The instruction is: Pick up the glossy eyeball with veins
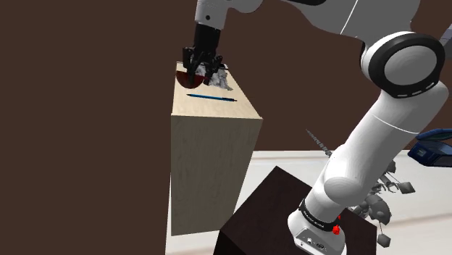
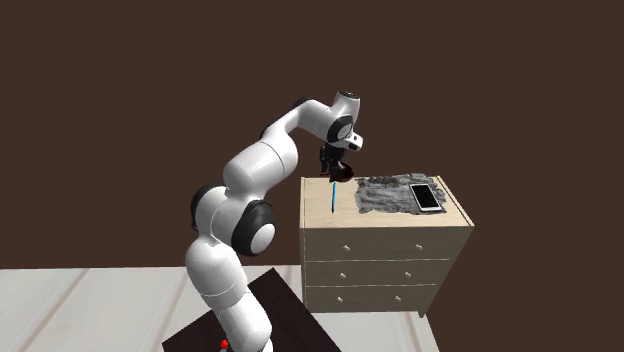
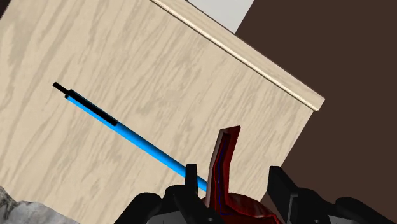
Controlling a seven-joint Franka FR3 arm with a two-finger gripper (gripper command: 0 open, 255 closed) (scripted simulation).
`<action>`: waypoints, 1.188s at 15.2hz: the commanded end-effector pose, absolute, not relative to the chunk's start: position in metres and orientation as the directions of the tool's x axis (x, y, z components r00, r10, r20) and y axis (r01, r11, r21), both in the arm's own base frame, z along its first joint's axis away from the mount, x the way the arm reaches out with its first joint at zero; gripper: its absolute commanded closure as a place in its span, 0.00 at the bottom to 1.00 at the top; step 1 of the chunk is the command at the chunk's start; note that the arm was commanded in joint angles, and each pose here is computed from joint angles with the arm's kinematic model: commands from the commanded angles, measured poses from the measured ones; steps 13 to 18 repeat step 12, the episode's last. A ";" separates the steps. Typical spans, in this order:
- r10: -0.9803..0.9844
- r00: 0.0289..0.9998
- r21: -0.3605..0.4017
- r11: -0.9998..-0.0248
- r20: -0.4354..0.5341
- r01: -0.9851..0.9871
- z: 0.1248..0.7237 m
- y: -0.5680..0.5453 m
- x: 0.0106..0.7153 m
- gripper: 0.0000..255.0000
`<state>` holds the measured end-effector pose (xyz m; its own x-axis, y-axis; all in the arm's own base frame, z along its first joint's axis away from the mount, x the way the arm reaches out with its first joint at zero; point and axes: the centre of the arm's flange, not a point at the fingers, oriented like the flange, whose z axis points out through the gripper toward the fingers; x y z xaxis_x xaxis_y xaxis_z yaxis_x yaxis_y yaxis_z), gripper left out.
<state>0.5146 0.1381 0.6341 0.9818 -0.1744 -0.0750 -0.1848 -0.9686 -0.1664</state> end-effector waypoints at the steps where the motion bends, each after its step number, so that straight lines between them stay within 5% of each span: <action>1: -0.174 0.982 -0.166 -0.969 -0.075 -0.185 0.645 0.137 0.514 1.00; 18: -0.174 0.982 -0.166 -0.969 -0.075 -0.185 0.694 0.137 0.514 1.00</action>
